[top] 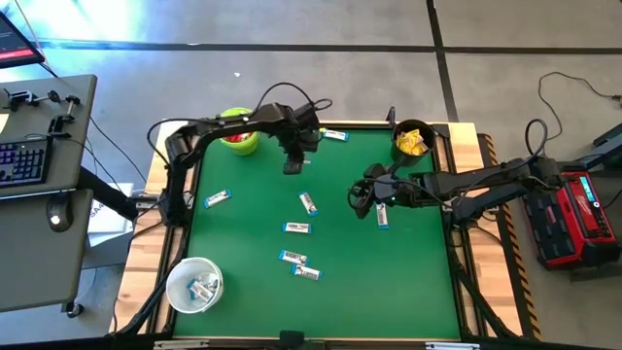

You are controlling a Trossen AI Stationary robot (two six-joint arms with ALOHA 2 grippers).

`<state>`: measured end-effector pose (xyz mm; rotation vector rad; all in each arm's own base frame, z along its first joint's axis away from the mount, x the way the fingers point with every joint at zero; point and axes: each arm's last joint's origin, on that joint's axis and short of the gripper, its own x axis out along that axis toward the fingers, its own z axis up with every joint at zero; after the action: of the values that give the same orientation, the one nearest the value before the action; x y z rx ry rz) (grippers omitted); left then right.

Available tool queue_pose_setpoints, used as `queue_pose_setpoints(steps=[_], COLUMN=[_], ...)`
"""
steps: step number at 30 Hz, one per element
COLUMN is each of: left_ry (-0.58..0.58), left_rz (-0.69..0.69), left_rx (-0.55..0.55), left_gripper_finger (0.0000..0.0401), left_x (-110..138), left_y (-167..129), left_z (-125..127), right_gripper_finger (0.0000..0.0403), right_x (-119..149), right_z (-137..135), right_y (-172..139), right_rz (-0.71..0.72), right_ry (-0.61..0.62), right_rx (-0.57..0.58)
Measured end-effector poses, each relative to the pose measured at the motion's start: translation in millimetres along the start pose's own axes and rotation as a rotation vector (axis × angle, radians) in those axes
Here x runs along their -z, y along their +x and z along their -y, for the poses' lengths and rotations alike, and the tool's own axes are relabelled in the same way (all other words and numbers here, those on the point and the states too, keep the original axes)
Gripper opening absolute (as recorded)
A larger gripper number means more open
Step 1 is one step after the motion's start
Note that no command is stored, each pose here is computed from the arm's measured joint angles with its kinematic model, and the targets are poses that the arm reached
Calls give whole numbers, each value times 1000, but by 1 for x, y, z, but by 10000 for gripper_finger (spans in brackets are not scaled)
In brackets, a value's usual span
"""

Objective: Sort candy by brand, put in halloween buckets
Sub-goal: Put the white chocolate into the white bucket

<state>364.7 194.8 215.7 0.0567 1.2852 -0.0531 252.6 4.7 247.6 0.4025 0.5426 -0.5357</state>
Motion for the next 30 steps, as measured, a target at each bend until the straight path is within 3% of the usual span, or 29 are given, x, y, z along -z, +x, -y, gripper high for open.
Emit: queue_pose_setpoints(steps=[4,11,15,22,30], left_ry=[-16,6,-84,-311,-405], left_rz=[48,62,39,-17,-65], left_rx=[31,45,41,52,-63], left_gripper_finger=[73,27,20,96,208], left_x=[-6,-11,-7,9,18], left_y=[-11,-6,5,25,46], left_z=[11,23,25,28,39], right_gripper_finger=[134,134,134,134,134], right_x=[0,0,0,0,0], right_z=[0,-1,-1,-1,-1], right_y=[0,0,0,0,0], right_rz=[-6,-16,-17,-18,-11], right_ry=[-16,-37,-35,-40,-45], right_rx=[-10,-24,-25,-28,-18])
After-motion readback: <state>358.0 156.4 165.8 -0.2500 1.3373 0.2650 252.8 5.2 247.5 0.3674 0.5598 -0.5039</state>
